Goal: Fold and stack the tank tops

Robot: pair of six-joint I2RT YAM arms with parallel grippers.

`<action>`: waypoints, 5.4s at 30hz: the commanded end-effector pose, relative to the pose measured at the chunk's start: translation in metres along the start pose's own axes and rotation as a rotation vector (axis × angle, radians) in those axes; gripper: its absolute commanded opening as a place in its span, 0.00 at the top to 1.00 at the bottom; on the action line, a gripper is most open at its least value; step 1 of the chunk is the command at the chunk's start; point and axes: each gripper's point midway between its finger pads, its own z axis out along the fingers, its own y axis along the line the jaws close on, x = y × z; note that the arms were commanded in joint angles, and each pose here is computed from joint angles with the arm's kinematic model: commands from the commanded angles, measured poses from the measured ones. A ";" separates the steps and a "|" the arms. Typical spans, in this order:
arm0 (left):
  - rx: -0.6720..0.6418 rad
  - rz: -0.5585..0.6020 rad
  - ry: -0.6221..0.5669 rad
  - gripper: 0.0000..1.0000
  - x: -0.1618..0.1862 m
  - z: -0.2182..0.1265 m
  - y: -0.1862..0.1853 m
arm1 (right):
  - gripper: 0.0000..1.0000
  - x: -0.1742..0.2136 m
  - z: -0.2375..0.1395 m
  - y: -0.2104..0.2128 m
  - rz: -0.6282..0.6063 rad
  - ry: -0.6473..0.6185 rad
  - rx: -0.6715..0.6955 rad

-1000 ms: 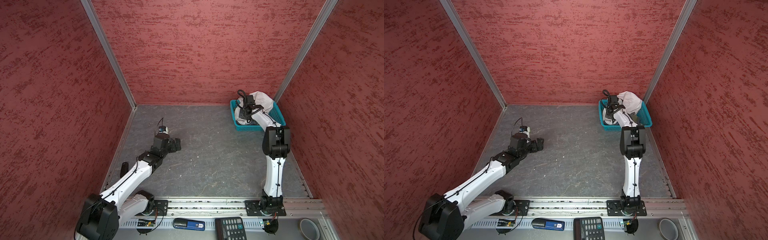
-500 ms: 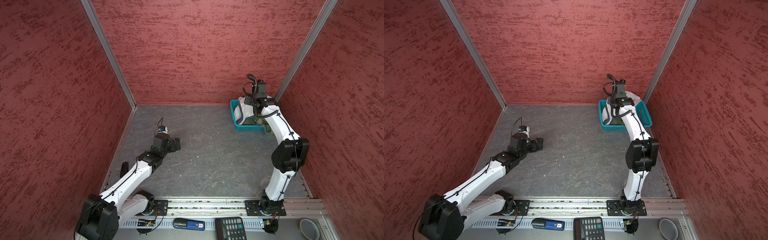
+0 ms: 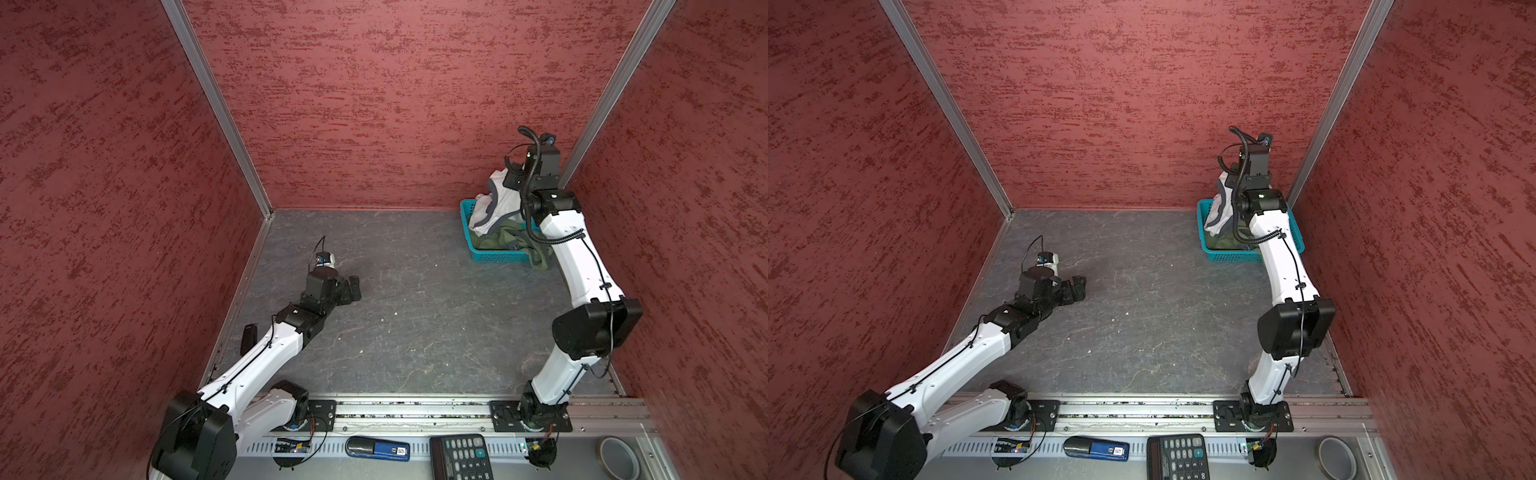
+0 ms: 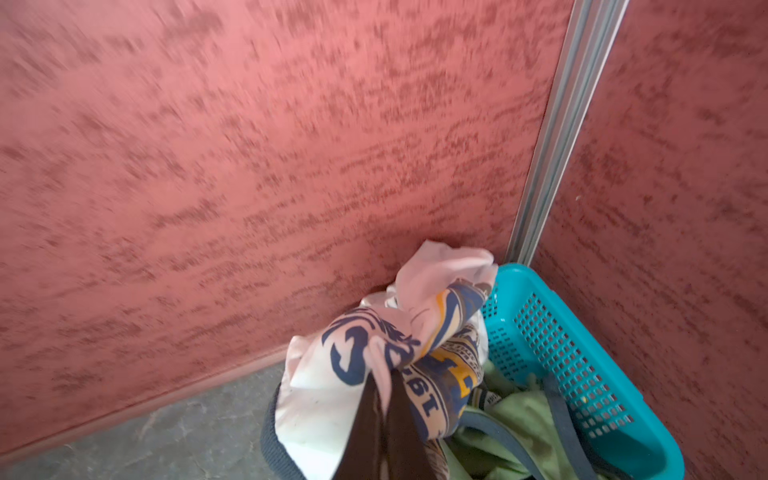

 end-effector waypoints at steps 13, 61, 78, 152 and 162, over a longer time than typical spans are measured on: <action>-0.022 -0.003 -0.045 0.00 -0.005 -0.007 0.005 | 1.00 -0.177 -0.208 0.147 0.008 -0.518 -0.551; -0.024 0.477 0.604 0.24 0.112 0.070 -0.158 | 0.17 0.319 -0.152 0.017 0.073 0.475 -0.302; -0.021 0.355 0.383 0.88 0.046 0.048 -0.159 | 0.21 0.380 -0.156 0.026 0.093 0.655 -0.368; -0.205 -0.401 0.457 0.25 0.041 -0.004 0.034 | 0.38 0.382 -0.183 0.036 0.069 0.748 -0.375; -0.197 -0.402 0.473 0.24 0.054 0.014 0.034 | 0.39 0.435 -0.223 0.053 0.174 0.909 -0.434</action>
